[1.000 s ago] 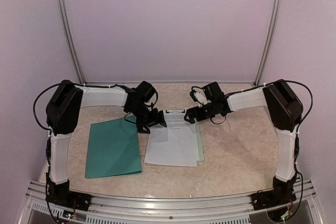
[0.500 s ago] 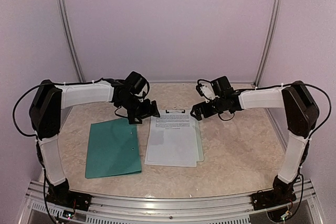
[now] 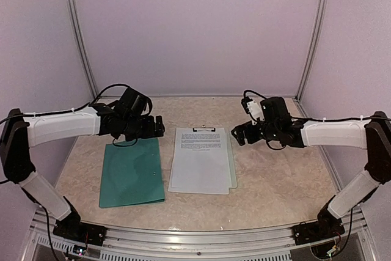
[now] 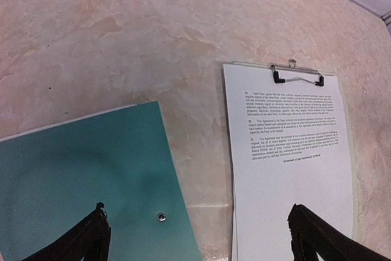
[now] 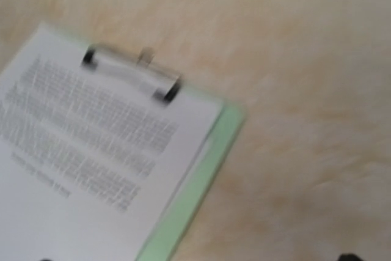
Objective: Put the files into the folder
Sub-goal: Reset both arms
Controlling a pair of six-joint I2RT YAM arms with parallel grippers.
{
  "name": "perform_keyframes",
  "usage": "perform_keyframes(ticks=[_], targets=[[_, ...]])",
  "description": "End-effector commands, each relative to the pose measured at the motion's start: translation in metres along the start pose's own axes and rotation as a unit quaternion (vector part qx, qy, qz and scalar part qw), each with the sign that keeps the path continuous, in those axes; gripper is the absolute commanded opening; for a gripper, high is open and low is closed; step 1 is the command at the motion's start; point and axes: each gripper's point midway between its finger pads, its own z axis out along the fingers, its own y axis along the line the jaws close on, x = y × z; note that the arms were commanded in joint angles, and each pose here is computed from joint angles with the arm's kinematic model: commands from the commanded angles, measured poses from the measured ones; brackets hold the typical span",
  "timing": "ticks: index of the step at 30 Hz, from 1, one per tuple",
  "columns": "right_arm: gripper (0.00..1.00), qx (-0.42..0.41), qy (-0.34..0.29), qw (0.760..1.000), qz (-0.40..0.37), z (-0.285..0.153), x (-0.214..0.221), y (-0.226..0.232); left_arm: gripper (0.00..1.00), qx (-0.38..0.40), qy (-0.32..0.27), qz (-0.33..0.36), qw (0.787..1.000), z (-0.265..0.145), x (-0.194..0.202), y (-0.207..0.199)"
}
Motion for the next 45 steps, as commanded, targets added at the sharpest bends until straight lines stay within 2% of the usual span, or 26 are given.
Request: perform_keyframes(ticks=[1, 4, 7, 8, 11, 15, 24, 45], targets=[[0.99, 0.083, -0.112, 0.99, 0.007, -0.047, -0.048, -0.03, 0.99, -0.028, -0.113, 0.026, 0.993, -0.028, -0.032, 0.015], [0.99, 0.145, -0.163, 0.975, 0.047, -0.083, -0.061, -0.054, 0.99, 0.006, -0.194, 0.035, 0.98, -0.057, -0.045, 0.016], [0.99, 0.151, -0.185, 0.97, 0.036, -0.107, -0.068, -0.057, 0.99, 0.043, -0.276, 0.053, 0.959, -0.093, -0.062, 0.014], [0.99, 0.155, -0.195, 0.968, 0.034, -0.115, -0.071, -0.059, 0.99, 0.043, -0.285, 0.057, 0.956, -0.1, -0.066, 0.016], [0.99, 0.16, -0.227, 0.96, 0.027, -0.135, -0.077, -0.061, 0.99, 0.034, -0.281, 0.057, 0.957, -0.113, -0.076, 0.028], [0.99, 0.157, -0.252, 0.955, -0.003, -0.15, -0.082, -0.058, 0.99, 0.029, -0.295, 0.095, 0.95, -0.118, -0.079, 0.03], [0.99, 0.158, -0.254, 0.953, -0.048, -0.141, -0.079, -0.054, 0.99, 0.067, -0.348, 0.124, 0.927, -0.145, -0.079, 0.033], [0.99, 0.159, -0.242, 0.955, -0.057, -0.137, -0.076, -0.054, 0.99, 0.05, -0.323, 0.116, 0.938, -0.128, -0.077, 0.036]])
